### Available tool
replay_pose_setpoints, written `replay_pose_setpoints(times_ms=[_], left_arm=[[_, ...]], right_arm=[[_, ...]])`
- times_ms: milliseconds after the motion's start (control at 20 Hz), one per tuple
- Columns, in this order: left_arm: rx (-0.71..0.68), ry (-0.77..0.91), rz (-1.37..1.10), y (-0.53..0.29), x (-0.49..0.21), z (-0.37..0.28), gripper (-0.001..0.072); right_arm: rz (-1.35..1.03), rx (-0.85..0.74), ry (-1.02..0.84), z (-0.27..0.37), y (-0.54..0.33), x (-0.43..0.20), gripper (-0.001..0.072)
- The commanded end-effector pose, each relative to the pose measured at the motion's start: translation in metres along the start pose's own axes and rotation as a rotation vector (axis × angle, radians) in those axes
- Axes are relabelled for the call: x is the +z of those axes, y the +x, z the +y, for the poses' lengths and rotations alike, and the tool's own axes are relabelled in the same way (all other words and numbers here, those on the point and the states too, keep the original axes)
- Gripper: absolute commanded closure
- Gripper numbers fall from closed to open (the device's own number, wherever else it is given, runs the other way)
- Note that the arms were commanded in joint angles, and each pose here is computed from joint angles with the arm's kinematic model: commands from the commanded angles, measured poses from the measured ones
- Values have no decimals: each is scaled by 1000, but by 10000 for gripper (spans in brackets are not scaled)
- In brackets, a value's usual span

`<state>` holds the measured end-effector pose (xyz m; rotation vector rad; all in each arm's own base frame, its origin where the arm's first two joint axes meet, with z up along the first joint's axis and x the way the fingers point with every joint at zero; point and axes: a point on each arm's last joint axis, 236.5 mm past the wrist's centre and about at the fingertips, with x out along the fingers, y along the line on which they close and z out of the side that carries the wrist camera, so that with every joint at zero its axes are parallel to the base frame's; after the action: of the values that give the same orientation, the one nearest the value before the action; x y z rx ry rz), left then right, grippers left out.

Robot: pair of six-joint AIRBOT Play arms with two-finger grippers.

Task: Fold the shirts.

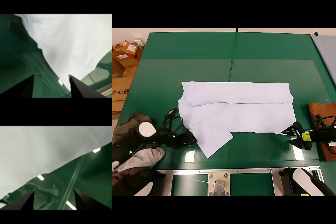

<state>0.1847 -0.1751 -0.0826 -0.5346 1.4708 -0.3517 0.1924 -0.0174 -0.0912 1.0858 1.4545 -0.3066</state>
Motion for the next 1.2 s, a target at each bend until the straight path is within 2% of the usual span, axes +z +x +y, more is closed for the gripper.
replay_pose_setpoints(times_ms=[0, 100, 250, 300, 350, 400, 450, 500, 550, 700, 950, 1150], left_arm=[[-8, -41, -130, 18, 18, -3, 218], [-27, -115, -148, 30, 28, -2, 219], [-88, -130, -102, 47, 28, -13, 222], [-104, -113, -101, 46, 29, -18, 403], [-119, -54, -92, 42, 30, -27, 678], [-130, -9, -70, 39, 28, -35, 677], [-134, 22, -47, 36, 26, -41, 677], [-134, 49, -24, 33, 23, -45, 678], [-137, 70, -6, 30, 22, -49, 678], [-83, 138, 79, 18, 10, -49, 679], [133, 253, 145, -39, -7, -25, 679], [98, 310, 75, -66, 8, -53, 678]], right_arm=[[-84, 20, 85, -4, 12, 14, 160], [-119, 56, 109, 3, 13, 23, 160], [-193, 124, 167, 15, 14, 46, 161], [-204, 149, 192, 20, 16, 52, 161], [-208, 176, 210, 25, 18, 56, 162], [-205, 197, 216, 30, 21, 58, 178], [-195, 218, 204, 36, 24, 58, 377], [-183, 228, 199, 39, 27, 57, 617], [-177, 231, 188, 39, 28, 56, 700], [-162, 217, 120, 35, 26, 51, 699], [-178, 190, 125, 12, -15, 36, 699], [-243, 225, 45, 34, -48, 31, 698]])
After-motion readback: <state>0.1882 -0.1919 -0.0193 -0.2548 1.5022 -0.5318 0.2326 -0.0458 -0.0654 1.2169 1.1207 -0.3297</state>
